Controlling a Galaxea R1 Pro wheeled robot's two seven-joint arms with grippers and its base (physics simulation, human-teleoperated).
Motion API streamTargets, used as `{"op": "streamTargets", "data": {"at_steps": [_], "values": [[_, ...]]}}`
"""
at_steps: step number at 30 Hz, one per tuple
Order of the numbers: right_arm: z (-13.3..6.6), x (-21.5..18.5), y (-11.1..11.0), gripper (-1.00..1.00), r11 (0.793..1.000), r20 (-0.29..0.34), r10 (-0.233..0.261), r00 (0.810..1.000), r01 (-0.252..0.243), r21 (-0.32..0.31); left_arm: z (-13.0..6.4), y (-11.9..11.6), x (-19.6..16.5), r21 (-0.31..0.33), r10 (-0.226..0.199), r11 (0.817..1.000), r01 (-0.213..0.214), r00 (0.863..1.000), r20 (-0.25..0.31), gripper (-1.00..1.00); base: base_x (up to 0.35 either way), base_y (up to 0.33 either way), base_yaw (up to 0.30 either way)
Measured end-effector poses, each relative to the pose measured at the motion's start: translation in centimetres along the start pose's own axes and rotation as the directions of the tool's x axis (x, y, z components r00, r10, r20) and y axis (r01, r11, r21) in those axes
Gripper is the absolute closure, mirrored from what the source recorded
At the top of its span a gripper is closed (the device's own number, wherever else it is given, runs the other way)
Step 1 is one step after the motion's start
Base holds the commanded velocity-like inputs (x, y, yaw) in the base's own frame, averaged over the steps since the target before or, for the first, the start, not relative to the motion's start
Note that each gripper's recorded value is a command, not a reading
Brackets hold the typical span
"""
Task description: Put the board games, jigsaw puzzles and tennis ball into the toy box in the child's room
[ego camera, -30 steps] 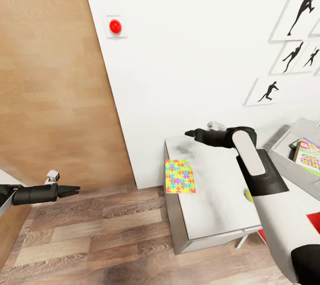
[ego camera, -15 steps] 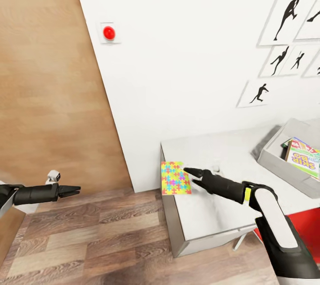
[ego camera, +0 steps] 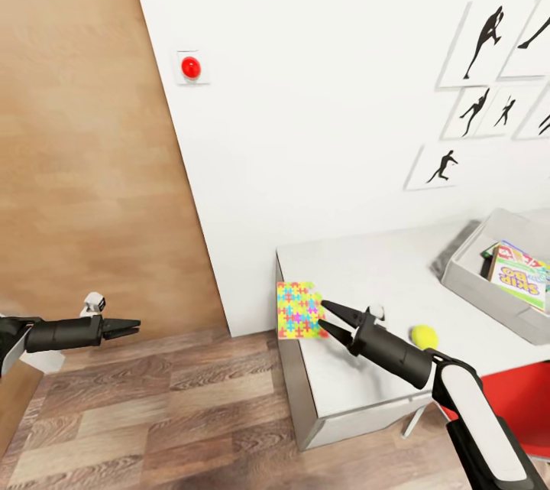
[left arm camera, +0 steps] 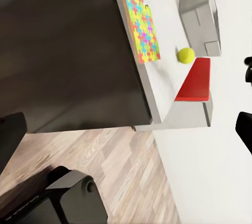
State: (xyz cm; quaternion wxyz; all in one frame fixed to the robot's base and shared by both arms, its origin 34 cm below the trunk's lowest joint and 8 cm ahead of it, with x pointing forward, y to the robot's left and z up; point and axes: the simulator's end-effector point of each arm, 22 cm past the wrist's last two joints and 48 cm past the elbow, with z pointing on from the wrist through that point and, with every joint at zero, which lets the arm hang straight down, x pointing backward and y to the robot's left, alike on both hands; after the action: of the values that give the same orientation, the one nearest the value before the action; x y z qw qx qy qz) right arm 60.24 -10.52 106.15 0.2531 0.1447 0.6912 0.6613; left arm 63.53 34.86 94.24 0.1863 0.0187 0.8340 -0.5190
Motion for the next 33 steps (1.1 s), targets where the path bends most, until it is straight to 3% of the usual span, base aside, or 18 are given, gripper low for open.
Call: {"op": "streamTargets", "data": {"at_steps": [4,9,11,15,18,33], "values": [[-0.1,-0.1,0.4,-1.0,1.0,0.003,-0.006,1.0,0.006,-0.01,1.3,-0.8,-0.3,0.025,0.001,1.0,-0.002,1.0,0.007,-1.0,0.0,0.0,0.0],[0.0,0.1,0.3,-1.0,1.0,0.001,-0.016,1.0,0.016,-0.001,3.7,-1.6,-1.5,0.056,0.001,0.998,-0.005,0.998,0.059,-1.0,0.0,0.0,0.0],[0.2,0.1,-0.2,-1.0,0.999,0.004,-0.038,0.999,0.037,0.024,4.6,-1.4,-1.8,0.042,-0.001,0.999,-0.002,0.997,0.071,-1.0,0.0,0.0,0.0],[0.5,-0.2,-2.2,-1.0,0.986,0.015,-0.127,0.992,0.124,0.115,6.1,-0.7,-1.8,0.011,-0.007,1.0,0.006,0.997,0.078,-1.0,0.0,0.0,0.0],[1.2,1.0,-2.9,-1.0,0.976,-0.021,-0.16,0.987,0.161,0.144,7.0,-1.0,-1.8,0.019,-0.008,1.0,0.007,0.997,0.076,-1.0,0.0,0.0,0.0],[1.9,2.2,-3.2,-1.0,0.972,-0.055,-0.173,0.983,0.18,0.151,9.2,-2.0,-1.4,0.053,-0.015,0.999,0.012,0.998,0.066,-1.0,0.0,-0.058,0.0]]}}
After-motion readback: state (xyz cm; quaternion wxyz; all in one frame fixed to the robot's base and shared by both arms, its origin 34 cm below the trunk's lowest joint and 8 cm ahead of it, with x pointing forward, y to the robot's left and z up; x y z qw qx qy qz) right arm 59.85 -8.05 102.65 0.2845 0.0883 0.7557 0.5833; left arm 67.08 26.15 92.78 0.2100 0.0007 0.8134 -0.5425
